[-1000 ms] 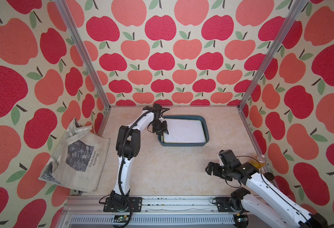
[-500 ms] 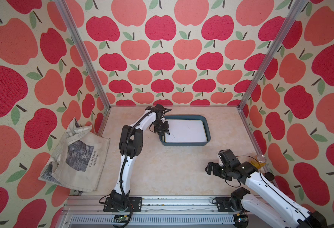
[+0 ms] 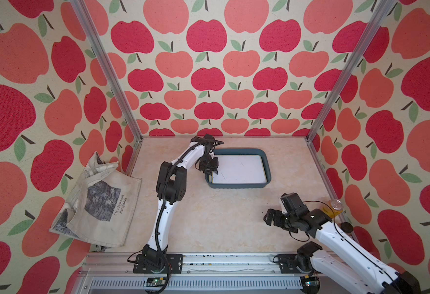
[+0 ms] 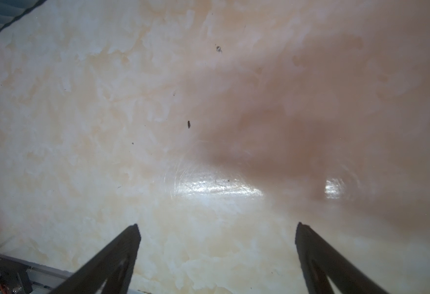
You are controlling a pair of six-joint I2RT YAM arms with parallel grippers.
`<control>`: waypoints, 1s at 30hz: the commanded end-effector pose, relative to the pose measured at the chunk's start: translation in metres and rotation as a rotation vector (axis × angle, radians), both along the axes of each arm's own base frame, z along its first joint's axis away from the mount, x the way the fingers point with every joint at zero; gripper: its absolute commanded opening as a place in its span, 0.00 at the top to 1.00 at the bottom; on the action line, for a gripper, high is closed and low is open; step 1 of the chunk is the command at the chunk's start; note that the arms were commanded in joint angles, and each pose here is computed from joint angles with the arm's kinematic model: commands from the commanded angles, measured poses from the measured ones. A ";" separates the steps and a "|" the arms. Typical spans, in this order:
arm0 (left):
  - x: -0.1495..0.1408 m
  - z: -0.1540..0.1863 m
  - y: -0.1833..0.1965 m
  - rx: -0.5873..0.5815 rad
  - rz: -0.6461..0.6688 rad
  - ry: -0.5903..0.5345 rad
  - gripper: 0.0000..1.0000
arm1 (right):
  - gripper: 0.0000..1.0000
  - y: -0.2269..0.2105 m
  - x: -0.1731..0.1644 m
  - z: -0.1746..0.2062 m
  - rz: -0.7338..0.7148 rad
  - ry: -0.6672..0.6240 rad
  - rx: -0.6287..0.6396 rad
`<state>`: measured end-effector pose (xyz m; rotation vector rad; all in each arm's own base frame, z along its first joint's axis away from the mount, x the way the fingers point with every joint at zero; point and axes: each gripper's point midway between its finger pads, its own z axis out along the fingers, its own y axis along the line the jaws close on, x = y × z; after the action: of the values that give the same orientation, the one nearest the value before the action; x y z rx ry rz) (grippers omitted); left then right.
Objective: Put the whiteboard into the storage box
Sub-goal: Place the whiteboard in the storage box.
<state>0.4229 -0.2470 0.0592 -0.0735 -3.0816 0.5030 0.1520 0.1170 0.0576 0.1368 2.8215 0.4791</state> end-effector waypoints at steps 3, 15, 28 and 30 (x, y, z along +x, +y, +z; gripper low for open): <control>-0.003 -0.013 0.000 0.076 -0.055 0.006 0.63 | 0.01 0.000 -0.002 -0.005 0.003 0.014 0.003; -0.001 -0.016 0.011 0.228 -0.091 -0.027 0.63 | 0.01 0.000 -0.002 -0.005 0.004 0.016 -0.001; -0.005 -0.033 0.055 0.461 -0.148 -0.030 0.63 | 0.01 0.002 0.000 -0.005 0.002 0.020 0.006; -0.008 -0.033 0.060 0.461 -0.138 -0.029 0.63 | 0.01 0.003 0.001 -0.003 0.001 0.019 0.007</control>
<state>0.4294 -0.2338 0.0511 -0.3017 -3.1961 0.0405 0.1533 0.1193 0.0546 0.1353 2.8325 0.4827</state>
